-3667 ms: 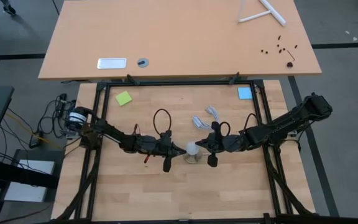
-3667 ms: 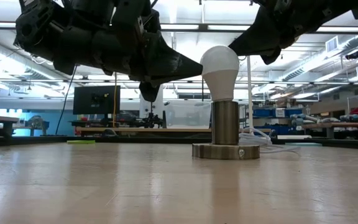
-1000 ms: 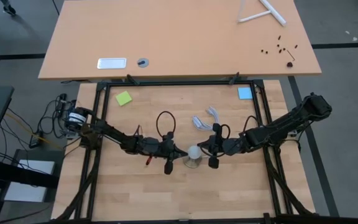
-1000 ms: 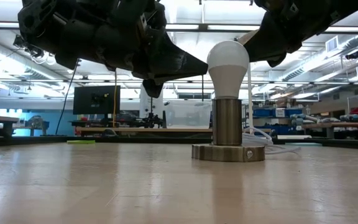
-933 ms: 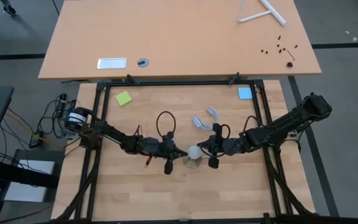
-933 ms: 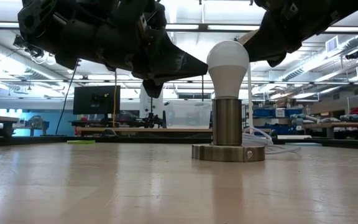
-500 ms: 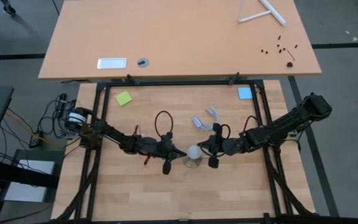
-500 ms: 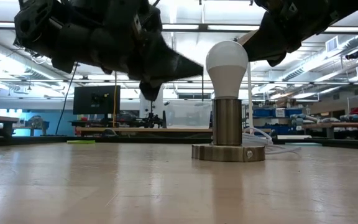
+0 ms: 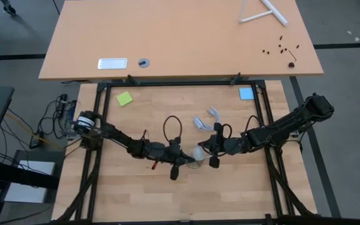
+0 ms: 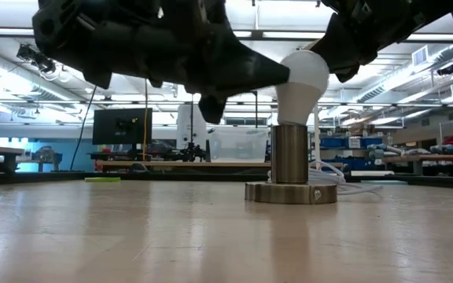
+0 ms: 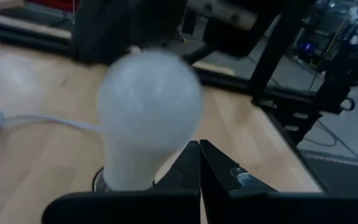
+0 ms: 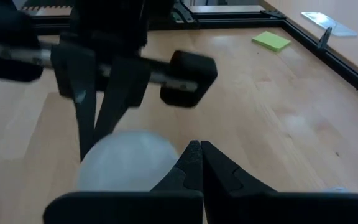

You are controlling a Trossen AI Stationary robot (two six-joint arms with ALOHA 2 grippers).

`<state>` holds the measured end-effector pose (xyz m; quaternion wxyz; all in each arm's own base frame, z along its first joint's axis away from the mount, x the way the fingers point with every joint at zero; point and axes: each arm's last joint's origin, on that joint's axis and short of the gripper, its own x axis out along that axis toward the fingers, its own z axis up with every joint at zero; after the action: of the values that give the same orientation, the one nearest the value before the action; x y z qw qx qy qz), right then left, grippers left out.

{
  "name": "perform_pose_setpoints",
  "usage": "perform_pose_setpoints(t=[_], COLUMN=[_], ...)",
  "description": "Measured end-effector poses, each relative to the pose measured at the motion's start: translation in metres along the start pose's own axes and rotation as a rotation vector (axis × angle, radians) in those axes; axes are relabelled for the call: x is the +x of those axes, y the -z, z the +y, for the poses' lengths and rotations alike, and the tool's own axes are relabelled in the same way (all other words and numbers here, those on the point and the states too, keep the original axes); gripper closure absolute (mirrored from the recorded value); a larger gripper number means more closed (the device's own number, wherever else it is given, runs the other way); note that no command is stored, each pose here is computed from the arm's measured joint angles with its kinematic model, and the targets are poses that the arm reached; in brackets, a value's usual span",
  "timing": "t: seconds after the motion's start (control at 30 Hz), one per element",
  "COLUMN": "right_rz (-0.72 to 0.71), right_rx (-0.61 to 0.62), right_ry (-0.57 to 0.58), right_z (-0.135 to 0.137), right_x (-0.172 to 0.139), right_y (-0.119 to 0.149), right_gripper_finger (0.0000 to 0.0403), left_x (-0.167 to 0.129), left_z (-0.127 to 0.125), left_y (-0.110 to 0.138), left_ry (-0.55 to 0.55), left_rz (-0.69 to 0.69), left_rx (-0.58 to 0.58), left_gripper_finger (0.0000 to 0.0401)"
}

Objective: Screw lightbulb
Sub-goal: Insert the lightbulb into the lamp

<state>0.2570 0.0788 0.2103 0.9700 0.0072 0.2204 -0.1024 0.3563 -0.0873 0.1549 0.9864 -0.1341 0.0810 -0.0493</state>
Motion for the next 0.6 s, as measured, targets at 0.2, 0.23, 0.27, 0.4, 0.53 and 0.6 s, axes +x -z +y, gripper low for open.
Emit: perform_pose_setpoints(t=[0.2,0.23,0.27,0.4,0.53,0.6], right_rz=[0.003,0.003,0.003,0.003,0.002,0.001], right_rx=[-0.002,-0.002,-0.002,-0.002,-0.013,-0.018], right_ry=[0.0,0.0,0.0,0.0,0.0,-0.002], right_z=[-0.0001,0.0,-0.0001,0.0,0.0,-0.0008], right_x=[0.0,0.0,0.0,0.0,-0.0003,-0.0031], right_y=[0.0003,0.0002,0.0003,0.0003,0.0001,-0.0012], right_gripper_finger=[0.0402,0.0402,0.0402,0.0402,0.0402,0.0402], left_x=[0.0044,0.0044,0.0044,0.0044,0.0041,0.004], left_z=[0.0003,0.0003,0.0004,0.0002,-0.0017,-0.0027], left_y=[0.0022,0.0022,0.0024,0.0018,0.0023,0.0029], left_ry=[-0.003,-0.004,-0.005,-0.005,0.001,0.004], left_rz=[0.005,0.005,0.006,0.0,0.001,0.004], left_rx=[0.002,0.003,0.003,0.004,0.019,0.022], left_gripper_finger=[0.0401,0.0401,0.0401,0.0401,0.0401,0.0401])
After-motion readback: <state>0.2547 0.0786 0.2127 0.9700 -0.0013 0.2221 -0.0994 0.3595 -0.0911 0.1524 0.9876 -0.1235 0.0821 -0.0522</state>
